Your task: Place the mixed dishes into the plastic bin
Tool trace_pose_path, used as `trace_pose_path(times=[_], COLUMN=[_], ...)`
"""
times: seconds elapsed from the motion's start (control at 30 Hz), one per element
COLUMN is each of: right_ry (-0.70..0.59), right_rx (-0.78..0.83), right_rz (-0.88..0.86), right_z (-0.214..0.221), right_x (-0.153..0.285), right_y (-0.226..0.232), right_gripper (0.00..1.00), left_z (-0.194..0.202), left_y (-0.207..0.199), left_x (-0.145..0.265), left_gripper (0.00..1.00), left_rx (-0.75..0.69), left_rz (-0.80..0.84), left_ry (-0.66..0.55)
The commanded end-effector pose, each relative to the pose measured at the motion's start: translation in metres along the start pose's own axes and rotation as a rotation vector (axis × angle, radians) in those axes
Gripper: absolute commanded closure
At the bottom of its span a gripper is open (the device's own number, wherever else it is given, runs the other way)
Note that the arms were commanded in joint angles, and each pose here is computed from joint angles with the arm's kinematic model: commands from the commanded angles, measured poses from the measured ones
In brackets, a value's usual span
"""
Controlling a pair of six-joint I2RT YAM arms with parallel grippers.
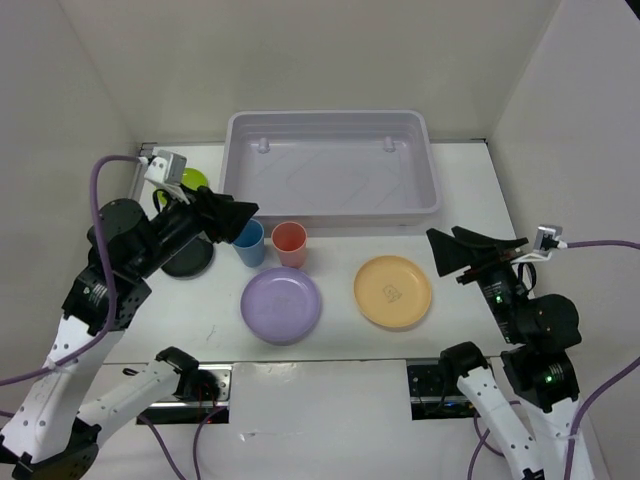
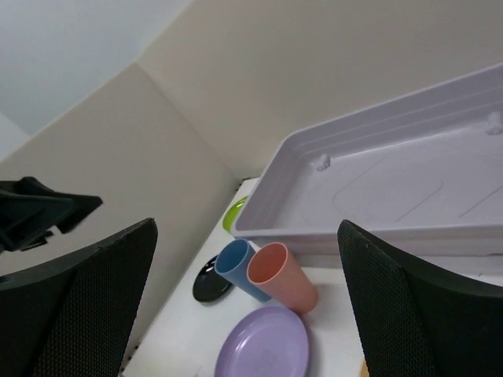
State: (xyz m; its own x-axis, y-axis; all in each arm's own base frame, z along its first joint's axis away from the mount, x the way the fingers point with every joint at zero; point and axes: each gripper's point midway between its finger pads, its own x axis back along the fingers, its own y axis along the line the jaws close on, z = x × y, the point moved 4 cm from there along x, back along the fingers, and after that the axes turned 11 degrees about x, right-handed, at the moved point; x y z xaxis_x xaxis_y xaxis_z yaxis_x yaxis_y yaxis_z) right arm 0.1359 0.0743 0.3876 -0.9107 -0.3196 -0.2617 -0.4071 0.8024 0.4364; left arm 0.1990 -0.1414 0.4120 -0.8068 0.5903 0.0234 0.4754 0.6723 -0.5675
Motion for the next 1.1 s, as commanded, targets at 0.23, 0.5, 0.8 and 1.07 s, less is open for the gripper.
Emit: trace_pose_path(times=[0.23,0.5,0.8,1.07], right_ry=[0.368,0.475,0.807,1.100], right_rx=[-0.007,-0.009,-0.009,0.210], right_rz=[0.197,0.506,0.753,0.652], right_z=[0.085,0.113,0.179,0.211], right_x=[-0.058,-0.048,-0.065,-0.095], right_y=[-0.048,-0.096,-0.165,-0.167], right_gripper=[0.00,0.55,0.24,0.22], left_z=[-0.019,-0.005,0.005,0.017], left_y=[-0.003,0.016,0.025,0.028], left_x=[0.008,-0.016,-0.022,-0.037], left_gripper=[0.24,0.24,0.24,0.24], left_rx=[-0.066,-0.136,-0.165,-0.157], left_rz=[-0.035,-0.086,-0.097,-0.071], left_ry=[-0.054,0.032,0.063,0.110])
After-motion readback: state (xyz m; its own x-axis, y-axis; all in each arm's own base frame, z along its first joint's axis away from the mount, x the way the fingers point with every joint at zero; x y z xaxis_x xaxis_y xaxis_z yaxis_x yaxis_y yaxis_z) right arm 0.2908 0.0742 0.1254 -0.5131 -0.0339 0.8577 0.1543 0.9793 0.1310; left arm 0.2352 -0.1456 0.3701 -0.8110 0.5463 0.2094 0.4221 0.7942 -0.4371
